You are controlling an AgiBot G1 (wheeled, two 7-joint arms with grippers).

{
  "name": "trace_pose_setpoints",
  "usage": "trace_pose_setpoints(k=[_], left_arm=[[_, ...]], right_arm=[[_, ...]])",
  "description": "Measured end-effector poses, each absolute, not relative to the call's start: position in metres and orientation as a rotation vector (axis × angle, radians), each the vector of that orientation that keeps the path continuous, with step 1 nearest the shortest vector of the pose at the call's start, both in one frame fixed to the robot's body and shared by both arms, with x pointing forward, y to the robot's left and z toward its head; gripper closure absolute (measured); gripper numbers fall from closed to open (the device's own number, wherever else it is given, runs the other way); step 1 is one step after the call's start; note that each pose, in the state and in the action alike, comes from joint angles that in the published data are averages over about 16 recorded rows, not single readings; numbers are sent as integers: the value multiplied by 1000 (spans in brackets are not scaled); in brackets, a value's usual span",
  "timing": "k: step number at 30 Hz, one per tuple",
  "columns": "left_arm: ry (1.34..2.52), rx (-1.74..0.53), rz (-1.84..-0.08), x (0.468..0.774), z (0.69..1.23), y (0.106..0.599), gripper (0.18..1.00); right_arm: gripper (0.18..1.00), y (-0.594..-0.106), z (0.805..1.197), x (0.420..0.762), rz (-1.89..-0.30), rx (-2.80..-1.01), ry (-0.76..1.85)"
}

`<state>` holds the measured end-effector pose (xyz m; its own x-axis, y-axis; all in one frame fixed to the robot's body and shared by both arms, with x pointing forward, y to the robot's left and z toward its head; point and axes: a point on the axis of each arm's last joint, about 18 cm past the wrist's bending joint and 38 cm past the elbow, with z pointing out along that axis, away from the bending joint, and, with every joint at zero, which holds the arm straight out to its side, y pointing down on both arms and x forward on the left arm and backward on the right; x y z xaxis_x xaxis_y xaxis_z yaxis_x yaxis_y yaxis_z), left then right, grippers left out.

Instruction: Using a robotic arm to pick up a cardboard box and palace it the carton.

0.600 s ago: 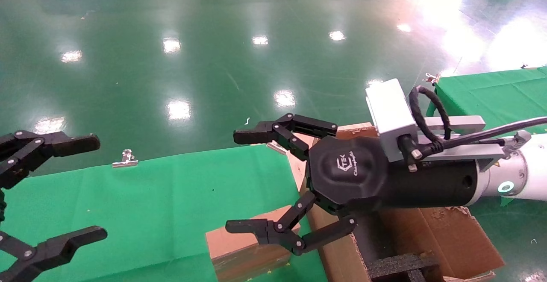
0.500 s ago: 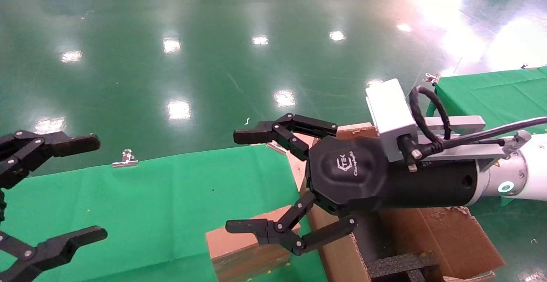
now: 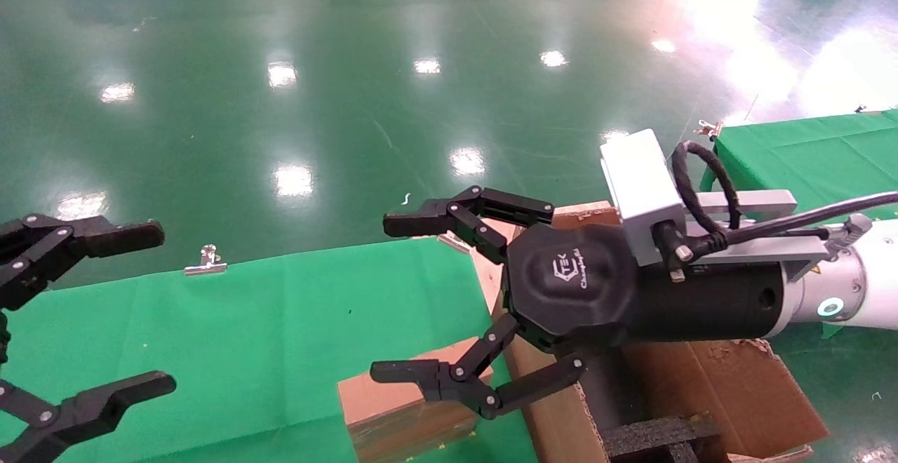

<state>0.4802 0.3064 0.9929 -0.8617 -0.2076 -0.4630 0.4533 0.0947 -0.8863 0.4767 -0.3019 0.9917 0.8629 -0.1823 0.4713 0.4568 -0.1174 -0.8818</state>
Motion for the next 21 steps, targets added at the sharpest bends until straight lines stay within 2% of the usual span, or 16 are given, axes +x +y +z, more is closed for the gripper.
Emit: trace_pose_setpoints(k=[11, 21], left_arm=[[1900, 240, -1818, 480, 993, 306, 199], [1900, 240, -1818, 480, 993, 306, 292]], right_arm=[[178, -300, 985, 483, -545, -1640, -205], [178, -289, 956, 513, -527, -1842, -167]])
